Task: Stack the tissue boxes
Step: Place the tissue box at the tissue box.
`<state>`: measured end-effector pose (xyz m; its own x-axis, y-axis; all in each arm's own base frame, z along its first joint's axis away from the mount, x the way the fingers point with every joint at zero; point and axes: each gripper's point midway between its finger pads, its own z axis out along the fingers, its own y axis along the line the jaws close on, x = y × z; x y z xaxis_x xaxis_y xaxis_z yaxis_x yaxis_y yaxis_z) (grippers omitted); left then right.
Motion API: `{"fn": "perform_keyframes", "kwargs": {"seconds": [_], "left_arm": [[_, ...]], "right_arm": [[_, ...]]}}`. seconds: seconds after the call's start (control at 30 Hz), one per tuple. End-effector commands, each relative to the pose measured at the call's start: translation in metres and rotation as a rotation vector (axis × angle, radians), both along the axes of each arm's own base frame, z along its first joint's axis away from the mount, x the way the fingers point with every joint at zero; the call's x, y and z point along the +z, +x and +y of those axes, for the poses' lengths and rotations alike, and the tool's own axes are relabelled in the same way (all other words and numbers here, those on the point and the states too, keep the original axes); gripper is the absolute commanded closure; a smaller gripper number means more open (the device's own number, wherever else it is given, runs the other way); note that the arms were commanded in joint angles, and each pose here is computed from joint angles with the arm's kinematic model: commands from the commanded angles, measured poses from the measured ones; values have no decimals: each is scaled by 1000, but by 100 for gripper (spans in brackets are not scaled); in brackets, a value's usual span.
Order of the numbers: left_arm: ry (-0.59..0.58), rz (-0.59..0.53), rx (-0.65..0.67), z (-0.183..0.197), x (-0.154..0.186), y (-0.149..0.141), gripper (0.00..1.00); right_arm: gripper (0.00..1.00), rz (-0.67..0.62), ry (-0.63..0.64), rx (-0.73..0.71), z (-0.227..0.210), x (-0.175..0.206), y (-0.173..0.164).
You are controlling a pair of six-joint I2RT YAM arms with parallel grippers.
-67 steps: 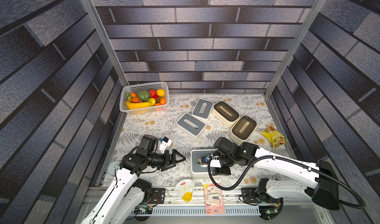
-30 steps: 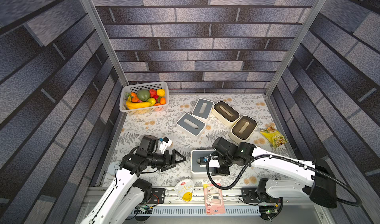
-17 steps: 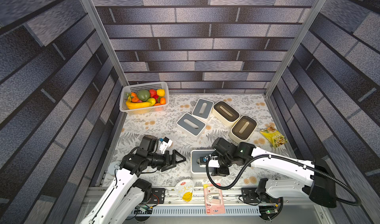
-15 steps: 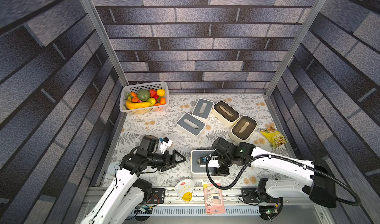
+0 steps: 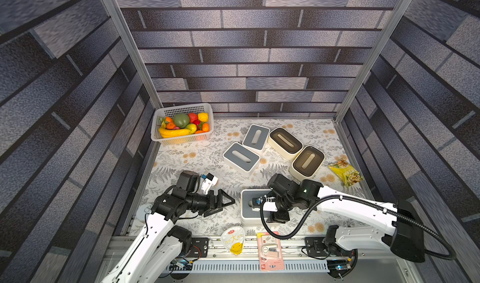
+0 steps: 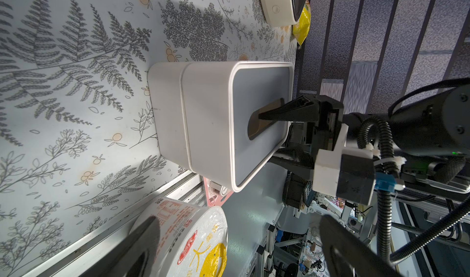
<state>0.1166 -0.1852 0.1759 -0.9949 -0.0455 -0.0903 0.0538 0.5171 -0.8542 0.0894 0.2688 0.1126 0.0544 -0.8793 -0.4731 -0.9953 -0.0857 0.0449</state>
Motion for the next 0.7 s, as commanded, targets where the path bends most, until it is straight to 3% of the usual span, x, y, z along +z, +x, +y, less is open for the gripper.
{"fn": "perform_keyframes", "kwargs": {"seconds": [0.0,0.67], "left_arm": [[3,-2,-2,1,-2,-3,0],[7,-9,-2,1,-2,-3,0]], "right_arm": [[37,-6,14,3,3,5,-2],[31,-46,46,-13,4,11,4]]}}
